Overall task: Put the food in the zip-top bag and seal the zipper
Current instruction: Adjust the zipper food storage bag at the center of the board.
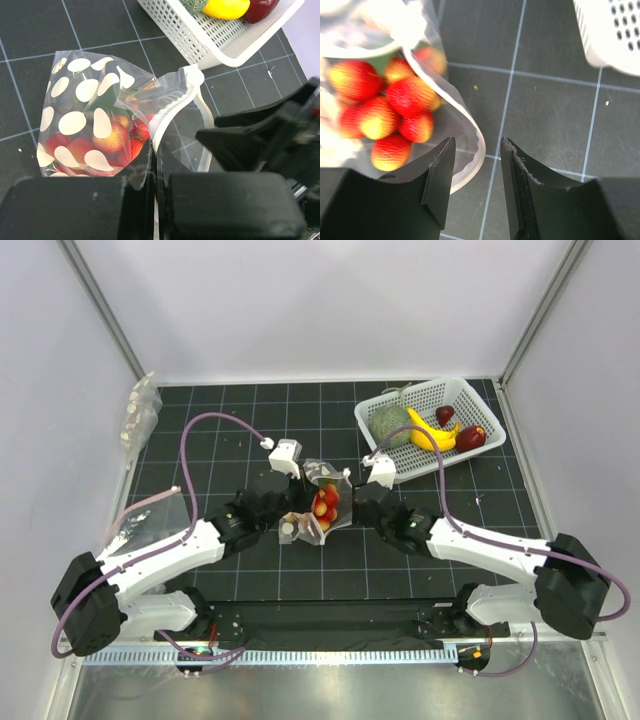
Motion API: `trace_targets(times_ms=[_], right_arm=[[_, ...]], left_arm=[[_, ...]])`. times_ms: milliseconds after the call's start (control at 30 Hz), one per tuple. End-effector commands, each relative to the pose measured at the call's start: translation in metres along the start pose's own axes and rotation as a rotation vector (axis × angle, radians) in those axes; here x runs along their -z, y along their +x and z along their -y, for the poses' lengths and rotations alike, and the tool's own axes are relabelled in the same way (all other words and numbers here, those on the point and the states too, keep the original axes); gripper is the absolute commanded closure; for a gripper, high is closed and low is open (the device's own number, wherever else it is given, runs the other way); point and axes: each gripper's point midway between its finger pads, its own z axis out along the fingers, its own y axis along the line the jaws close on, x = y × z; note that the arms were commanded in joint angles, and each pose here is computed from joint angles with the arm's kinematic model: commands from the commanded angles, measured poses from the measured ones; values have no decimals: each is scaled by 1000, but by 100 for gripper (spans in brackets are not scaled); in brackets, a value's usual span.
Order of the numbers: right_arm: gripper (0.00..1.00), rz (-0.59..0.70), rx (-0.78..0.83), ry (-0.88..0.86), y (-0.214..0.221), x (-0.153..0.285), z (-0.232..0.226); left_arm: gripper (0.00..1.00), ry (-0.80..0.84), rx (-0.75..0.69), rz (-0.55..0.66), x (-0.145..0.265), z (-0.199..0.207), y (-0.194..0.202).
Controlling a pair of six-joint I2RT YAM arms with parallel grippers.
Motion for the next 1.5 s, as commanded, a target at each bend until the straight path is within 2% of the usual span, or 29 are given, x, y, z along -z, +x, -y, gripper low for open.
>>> trace_targets(times_ms=[0, 100, 167, 200, 267, 400, 433, 500, 533, 633, 733, 900, 1033, 1300, 1467], right_arm=[[52, -24, -31, 29, -2, -8, -7], [52, -57, -39, 54, 5, -14, -7], [60, -70, -41, 42, 7, -16, -11], [75, -75, -39, 32, 7, -16, -14], [99, -64, -44, 12, 0, -12, -17], [99, 42, -75, -53, -42, 14, -24], [99, 85, -87, -94, -69, 26, -34], [99, 50, -55, -131, -84, 41, -43], [99, 58, -53, -161, -110, 57, -53], [99, 64, -53, -282, -142, 77, -83], [99, 67, -65, -333, -156, 88, -95], [99, 97, -17, -209, -154, 77, -71], [99, 84, 21, -143, -134, 62, -53], [99, 88, 22, -307, -110, 64, -69], [99, 83, 40, -347, -104, 62, -75]], left_arm=[[100, 21, 15, 75, 3, 6, -20], [100, -13, 24, 110, 8, -2, -27], [100, -26, 28, 124, 10, -5, -28], [100, -26, 30, 129, 11, -5, -30], [100, -20, 29, 135, 14, -5, -32], [100, -17, -9, 143, 19, -2, -41], [100, -21, -12, 158, 21, 1, -53], [100, -62, -24, 108, 21, -4, -48], [100, -45, -18, 107, 22, 3, -54], [100, 6, 10, 52, 16, 14, -43], [100, 47, 24, 34, 17, 23, -42], [100, 51, 39, 108, 42, 20, -63], [100, 26, 40, 125, 49, 13, -65], [100, 60, 51, 57, 34, 19, -44], [100, 113, 62, 71, 36, 27, -44]])
